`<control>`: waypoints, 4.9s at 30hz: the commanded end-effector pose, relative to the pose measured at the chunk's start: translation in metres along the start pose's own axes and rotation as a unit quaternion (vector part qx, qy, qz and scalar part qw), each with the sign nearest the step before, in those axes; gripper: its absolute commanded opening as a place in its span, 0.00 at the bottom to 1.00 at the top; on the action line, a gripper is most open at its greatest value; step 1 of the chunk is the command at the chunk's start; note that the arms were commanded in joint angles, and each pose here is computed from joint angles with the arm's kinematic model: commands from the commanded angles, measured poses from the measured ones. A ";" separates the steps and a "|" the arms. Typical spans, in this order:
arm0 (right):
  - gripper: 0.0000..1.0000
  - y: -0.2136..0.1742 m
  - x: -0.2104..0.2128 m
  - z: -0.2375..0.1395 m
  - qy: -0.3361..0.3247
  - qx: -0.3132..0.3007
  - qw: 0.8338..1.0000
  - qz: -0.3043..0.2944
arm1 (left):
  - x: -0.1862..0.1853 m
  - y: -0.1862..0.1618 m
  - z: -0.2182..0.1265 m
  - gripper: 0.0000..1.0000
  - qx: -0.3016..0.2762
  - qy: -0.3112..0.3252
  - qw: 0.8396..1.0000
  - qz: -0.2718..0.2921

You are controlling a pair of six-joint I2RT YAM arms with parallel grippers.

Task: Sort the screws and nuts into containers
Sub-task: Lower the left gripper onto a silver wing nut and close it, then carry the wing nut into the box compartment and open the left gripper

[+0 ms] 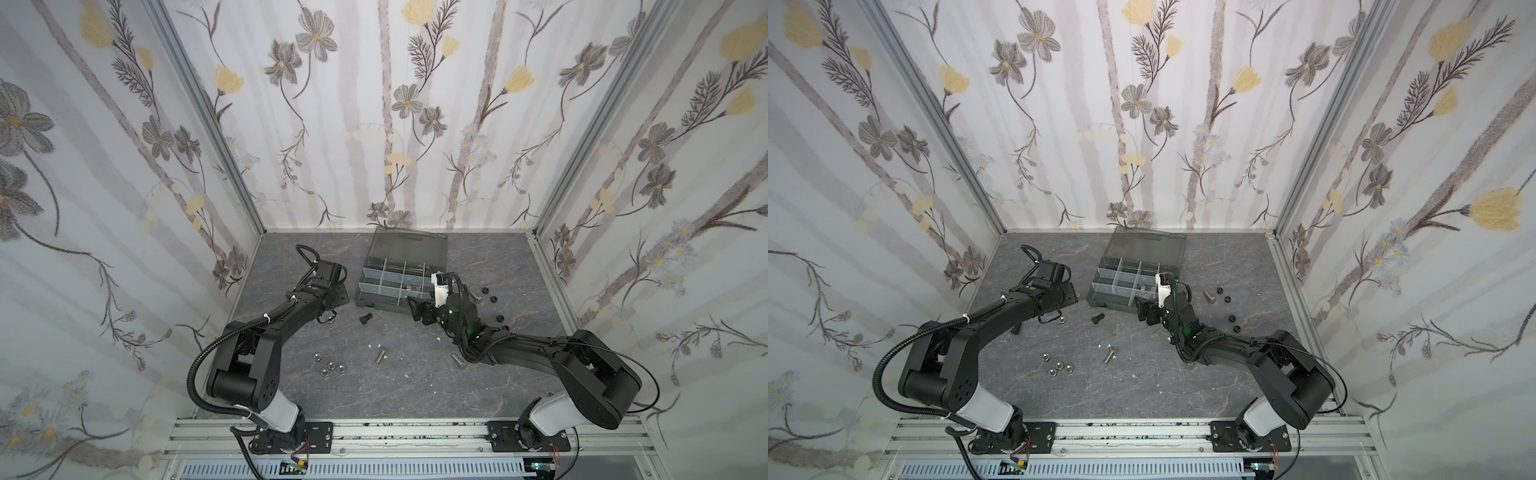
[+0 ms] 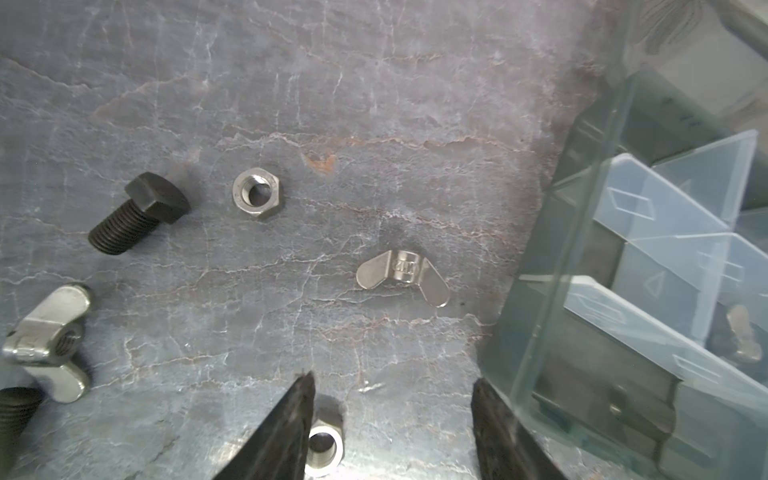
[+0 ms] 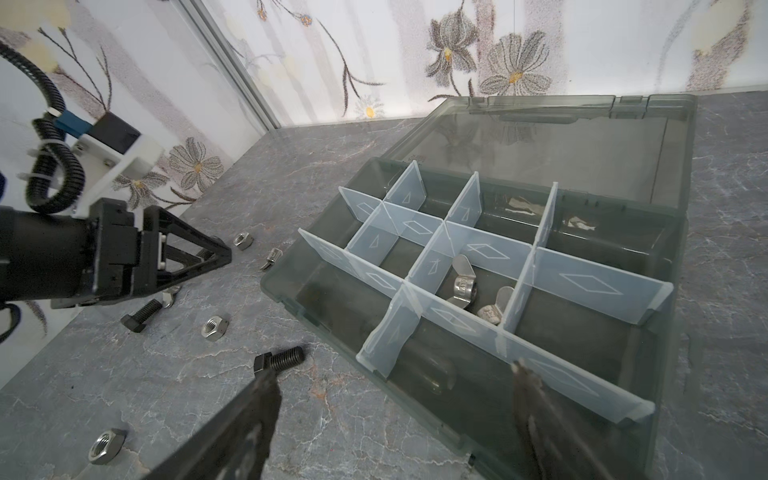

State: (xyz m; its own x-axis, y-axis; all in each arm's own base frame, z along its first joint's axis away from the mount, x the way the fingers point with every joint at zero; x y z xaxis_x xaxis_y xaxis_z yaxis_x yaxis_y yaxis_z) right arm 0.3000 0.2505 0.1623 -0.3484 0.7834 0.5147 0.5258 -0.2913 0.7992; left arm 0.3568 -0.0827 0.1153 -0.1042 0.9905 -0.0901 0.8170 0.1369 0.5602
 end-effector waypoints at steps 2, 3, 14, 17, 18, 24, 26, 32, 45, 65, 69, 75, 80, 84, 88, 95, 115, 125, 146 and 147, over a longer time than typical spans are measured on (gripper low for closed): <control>0.87 0.006 0.005 0.002 0.010 -0.016 1.000 -0.005 | -0.001 0.002 0.014 0.62 -0.004 -0.011 1.000 -0.018; 0.87 0.006 0.004 0.002 0.010 -0.016 1.000 -0.004 | -0.002 0.002 0.017 0.62 -0.003 -0.011 1.000 -0.020; 0.87 0.001 0.003 0.009 0.009 -0.006 1.000 -0.005 | -0.014 0.011 0.047 0.64 0.005 -0.028 0.999 -0.041; 0.87 -0.001 0.002 0.011 0.008 -0.003 1.000 -0.005 | -0.016 0.015 0.054 0.64 0.006 -0.027 0.999 -0.044; 0.87 -0.001 0.002 0.011 0.008 -0.002 1.000 -0.004 | -0.017 0.016 0.056 0.64 0.007 -0.027 0.999 -0.044; 0.87 -0.002 0.001 0.014 0.007 0.000 1.000 -0.004 | -0.019 0.015 0.068 0.64 0.015 -0.026 0.998 -0.046; 0.88 -0.002 0.000 0.014 0.007 0.001 1.000 -0.003 | -0.019 0.017 0.072 0.64 0.016 -0.023 0.998 -0.047; 0.87 -0.002 -0.002 0.015 0.006 0.002 1.000 -0.001 | -0.021 0.020 0.080 0.64 0.021 -0.020 0.999 -0.042; 0.87 -0.001 -0.003 0.015 0.007 0.003 1.000 0.003 | -0.016 0.006 0.073 0.58 0.029 -0.017 0.999 -0.035; 0.87 0.000 -0.003 0.015 0.008 0.004 1.000 0.008 | -0.020 -0.004 0.078 0.24 0.037 -0.018 0.999 -0.027; 0.87 -0.001 -0.004 0.015 0.006 0.005 1.000 0.008 | -0.021 -0.002 0.076 0.17 0.035 -0.020 0.999 -0.026; 0.87 -0.002 -0.005 0.015 0.005 0.006 1.000 0.008 | -0.021 0.001 0.071 0.10 0.031 -0.021 0.999 -0.024; 0.87 0.000 -0.005 0.014 0.004 0.003 1.000 0.009 | -0.020 0.007 0.058 0.09 0.019 -0.021 0.999 -0.022; 0.87 0.003 -0.008 0.010 0.002 -0.003 1.000 0.011 | -0.021 0.011 0.044 0.08 0.010 -0.027 0.999 -0.020; 0.87 0.008 -0.012 0.006 -0.001 -0.010 1.000 0.019 | -0.024 0.018 0.025 0.07 -0.005 -0.036 0.999 -0.015; 0.87 0.017 -0.024 -0.003 -0.005 -0.028 0.999 0.037 | -0.046 0.027 -0.010 0.06 -0.023 -0.056 0.998 0.016; 0.87 0.043 -0.056 -0.039 -0.031 -0.096 0.991 0.085 | -0.211 0.034 -0.022 0.04 -0.023 -0.150 0.981 0.123; 0.87 0.043 -0.061 -0.039 -0.033 -0.096 0.991 0.092 | -0.243 0.037 0.002 0.04 -0.011 -0.165 0.977 0.134; 0.87 0.041 -0.065 -0.036 -0.035 -0.089 0.991 0.096 | -0.255 0.035 0.024 0.40 -0.001 -0.162 0.976 0.144; 0.87 0.042 -0.065 -0.036 -0.034 -0.090 0.991 0.096 | -0.255 0.036 0.023 0.42 -0.003 -0.160 0.977 0.144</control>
State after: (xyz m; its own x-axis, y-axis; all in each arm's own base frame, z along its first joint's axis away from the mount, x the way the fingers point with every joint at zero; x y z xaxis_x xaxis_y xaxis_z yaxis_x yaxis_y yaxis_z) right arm 0.3146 0.1672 0.1663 -0.1835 0.7532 0.6317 0.4504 -0.5068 0.7351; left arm 0.4241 -0.3327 0.1329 0.3181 0.9277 -0.1953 0.7916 -0.1466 0.5931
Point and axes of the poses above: each gripper's point midway between its finger pads, its own z axis out along the fingers, its own x axis along the line the jaws close on, y = z × x, the point moved 5 cm from there along -z, back along the fingers, and after that the axes turned 12 degrees about z, right-handed, at the moved point
